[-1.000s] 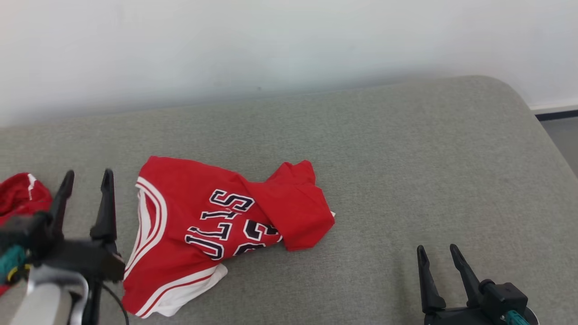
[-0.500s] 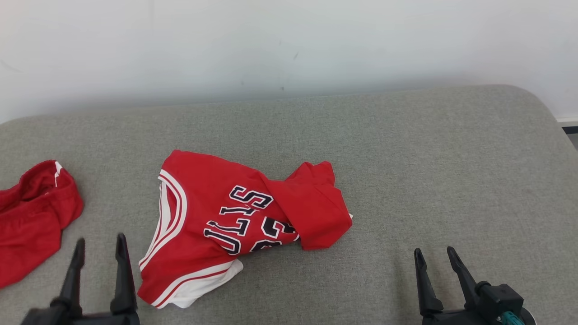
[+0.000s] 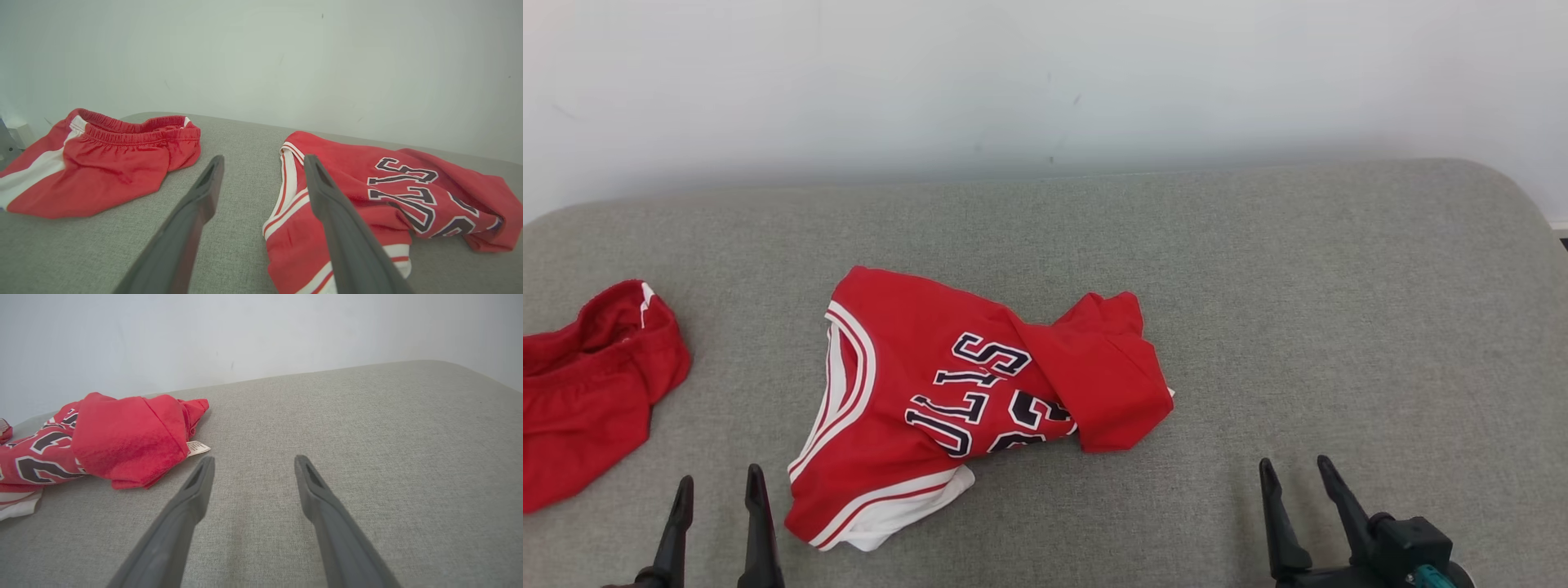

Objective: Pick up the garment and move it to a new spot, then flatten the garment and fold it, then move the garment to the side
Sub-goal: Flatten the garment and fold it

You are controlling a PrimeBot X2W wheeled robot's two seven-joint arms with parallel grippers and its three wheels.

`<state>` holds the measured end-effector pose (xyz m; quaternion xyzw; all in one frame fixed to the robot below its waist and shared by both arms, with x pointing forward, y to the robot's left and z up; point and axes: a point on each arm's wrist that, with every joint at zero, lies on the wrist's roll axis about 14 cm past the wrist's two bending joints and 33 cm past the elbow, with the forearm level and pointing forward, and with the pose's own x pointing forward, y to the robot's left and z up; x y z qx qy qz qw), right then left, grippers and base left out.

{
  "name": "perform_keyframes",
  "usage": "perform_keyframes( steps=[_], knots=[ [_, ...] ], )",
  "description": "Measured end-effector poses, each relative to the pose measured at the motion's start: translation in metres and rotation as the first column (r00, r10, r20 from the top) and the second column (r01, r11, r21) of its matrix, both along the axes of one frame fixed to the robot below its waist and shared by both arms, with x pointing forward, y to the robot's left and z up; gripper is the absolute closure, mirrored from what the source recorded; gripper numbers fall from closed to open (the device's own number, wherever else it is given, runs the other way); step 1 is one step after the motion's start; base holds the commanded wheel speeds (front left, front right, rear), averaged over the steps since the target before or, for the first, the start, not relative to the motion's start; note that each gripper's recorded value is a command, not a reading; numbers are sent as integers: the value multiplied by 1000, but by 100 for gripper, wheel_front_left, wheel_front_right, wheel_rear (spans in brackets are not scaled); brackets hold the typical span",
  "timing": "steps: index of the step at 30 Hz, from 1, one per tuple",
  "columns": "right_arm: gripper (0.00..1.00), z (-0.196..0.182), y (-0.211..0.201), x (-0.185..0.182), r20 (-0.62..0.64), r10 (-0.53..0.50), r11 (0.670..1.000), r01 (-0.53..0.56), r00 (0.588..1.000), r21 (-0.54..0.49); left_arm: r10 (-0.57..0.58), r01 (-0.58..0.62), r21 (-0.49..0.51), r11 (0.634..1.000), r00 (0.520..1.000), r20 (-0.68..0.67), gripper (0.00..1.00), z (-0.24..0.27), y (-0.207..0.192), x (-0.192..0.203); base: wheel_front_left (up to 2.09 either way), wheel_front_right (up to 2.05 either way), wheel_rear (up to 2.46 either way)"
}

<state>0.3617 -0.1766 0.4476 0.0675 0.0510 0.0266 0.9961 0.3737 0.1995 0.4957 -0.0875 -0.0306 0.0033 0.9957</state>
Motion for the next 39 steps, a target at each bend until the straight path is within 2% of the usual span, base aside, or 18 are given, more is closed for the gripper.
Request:
perform_keyframes(
  steps=[5,17,24,25,26,27,33,39],
  knots=[
    [0,-9,17,2,-29,52,999,-52,998,8,-3,3,2,1000,1000,-10,0,-4,-1,-1,0,0,0],
    [0,-15,62,52,-69,201,978,-204,977,-35,-21,21,-5,1000,1000,-9,0,-3,-8,2,0,0,0],
    [0,-43,77,67,-180,253,963,-265,951,-49,-18,18,-20,1000,1000,-26,0,-8,-9,-2,0,0,0],
    [25,-49,80,67,-199,259,961,-273,945,-44,-16,15,-19,1000,999,-31,0,-10,-8,-3,0,0,0],
    [98,-52,82,68,-210,262,961,-275,942,-36,-15,14,-19,1000,999,-35,0,-11,-8,-4,0,0,0],
    [100,-52,84,70,-213,266,960,-280,940,-34,-12,12,-21,1000,999,-38,0,-12,-7,-5,0,0,0],
    [100,-48,89,77,-204,282,955,-295,937,-35,5,-5,-23,1000,999,-40,0,-12,-1,-8,0,0,0],
    [100,-29,70,66,-131,252,963,-262,959,-60,-10,9,-37,999,999,-47,0,-14,-7,-14,0,0,0]
  ],
)
